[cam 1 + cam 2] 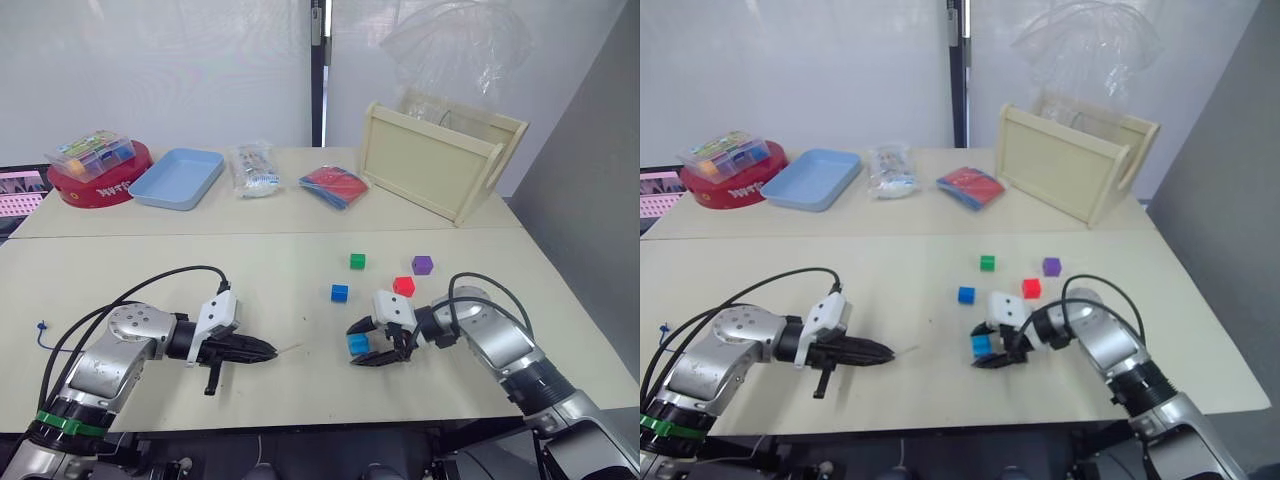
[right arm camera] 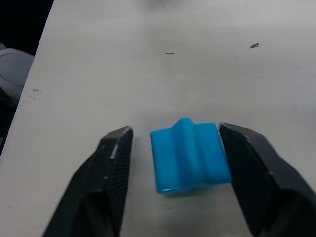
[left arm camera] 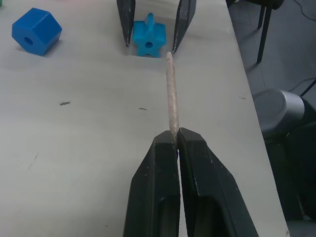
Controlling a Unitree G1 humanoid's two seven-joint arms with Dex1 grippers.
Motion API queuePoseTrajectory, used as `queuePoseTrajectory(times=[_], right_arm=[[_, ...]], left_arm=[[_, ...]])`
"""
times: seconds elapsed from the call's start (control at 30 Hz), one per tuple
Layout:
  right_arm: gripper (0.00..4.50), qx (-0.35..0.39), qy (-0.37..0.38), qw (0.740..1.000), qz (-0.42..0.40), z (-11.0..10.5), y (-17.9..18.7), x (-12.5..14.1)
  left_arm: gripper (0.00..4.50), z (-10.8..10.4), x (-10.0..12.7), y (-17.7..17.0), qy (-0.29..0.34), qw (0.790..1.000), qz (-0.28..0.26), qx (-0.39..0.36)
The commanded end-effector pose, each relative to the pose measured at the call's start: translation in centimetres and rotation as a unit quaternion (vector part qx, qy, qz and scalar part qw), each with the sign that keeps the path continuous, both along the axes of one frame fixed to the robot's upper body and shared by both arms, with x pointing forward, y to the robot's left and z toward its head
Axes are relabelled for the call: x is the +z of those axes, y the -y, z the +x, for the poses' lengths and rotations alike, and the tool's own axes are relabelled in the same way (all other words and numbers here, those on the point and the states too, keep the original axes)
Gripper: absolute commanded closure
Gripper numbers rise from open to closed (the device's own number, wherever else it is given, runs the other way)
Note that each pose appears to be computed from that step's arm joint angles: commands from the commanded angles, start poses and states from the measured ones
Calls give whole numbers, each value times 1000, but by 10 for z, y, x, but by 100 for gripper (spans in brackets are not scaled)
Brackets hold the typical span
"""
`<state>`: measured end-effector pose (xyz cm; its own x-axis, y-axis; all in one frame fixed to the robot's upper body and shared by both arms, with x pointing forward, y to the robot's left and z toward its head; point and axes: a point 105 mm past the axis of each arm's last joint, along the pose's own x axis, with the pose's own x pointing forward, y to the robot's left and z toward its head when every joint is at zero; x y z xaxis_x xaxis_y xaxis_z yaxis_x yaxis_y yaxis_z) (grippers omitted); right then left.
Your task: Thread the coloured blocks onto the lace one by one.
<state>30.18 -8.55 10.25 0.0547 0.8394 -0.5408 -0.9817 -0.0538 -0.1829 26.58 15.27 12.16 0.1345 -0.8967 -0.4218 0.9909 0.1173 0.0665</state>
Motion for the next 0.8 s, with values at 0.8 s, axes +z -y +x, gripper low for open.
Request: queuePoseTrajectory(times=[0.8], right_arm=[[312, 11, 26, 999, 15, -9, -15, 13]], left_arm=[[450, 15, -15, 59, 20, 999, 46, 1]])
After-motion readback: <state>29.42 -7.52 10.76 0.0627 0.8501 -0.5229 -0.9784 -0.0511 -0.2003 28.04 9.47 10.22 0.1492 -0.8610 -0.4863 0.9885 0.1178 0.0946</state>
